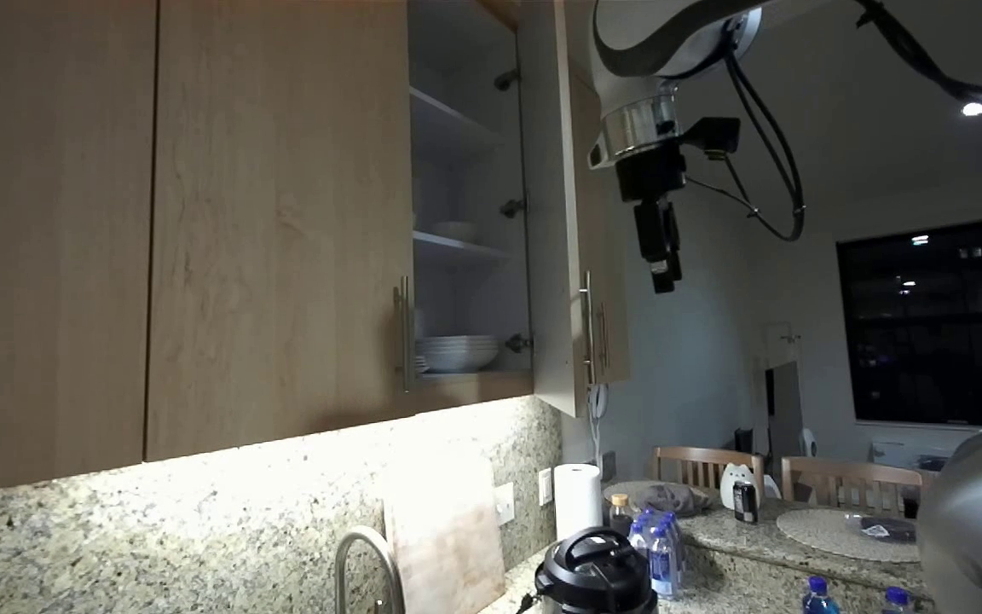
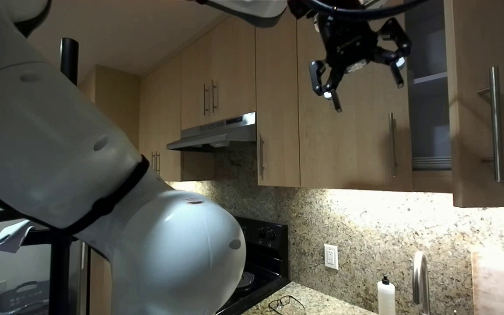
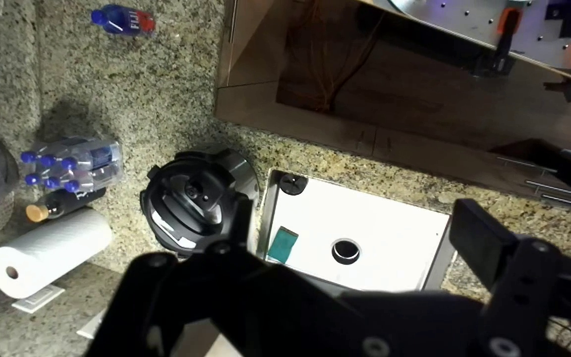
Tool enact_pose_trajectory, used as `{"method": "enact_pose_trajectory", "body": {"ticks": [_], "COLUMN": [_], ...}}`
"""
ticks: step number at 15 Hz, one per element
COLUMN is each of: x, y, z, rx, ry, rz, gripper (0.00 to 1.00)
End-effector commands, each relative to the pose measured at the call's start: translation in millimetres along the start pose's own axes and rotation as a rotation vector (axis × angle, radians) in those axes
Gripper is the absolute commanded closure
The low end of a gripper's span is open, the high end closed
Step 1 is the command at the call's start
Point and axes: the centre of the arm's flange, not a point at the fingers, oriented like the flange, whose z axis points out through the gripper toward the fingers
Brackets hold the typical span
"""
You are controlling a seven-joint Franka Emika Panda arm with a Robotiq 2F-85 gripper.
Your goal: Open the third top cabinet door from the right
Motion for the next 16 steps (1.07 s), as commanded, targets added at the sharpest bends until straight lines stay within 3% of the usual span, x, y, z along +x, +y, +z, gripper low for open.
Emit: {"method": "enact_pose_trajectory", "body": {"ticks": [1,9,12,16], "x": [40.6,126.6,170.3,200.2], "y": [-23.8,-45.7,-36.3,-13.9], "z": [-16.3,-39.3,-38.8,-30.4], "rx": [-0.005,-0.07,-0.124,-0.096], "ry": [0.014,0.093,0.211,0.313], "rz": [-0.068,-0.208,-0.102,0.116], "gripper": [0.0,0.0,0.0,0.0]}}
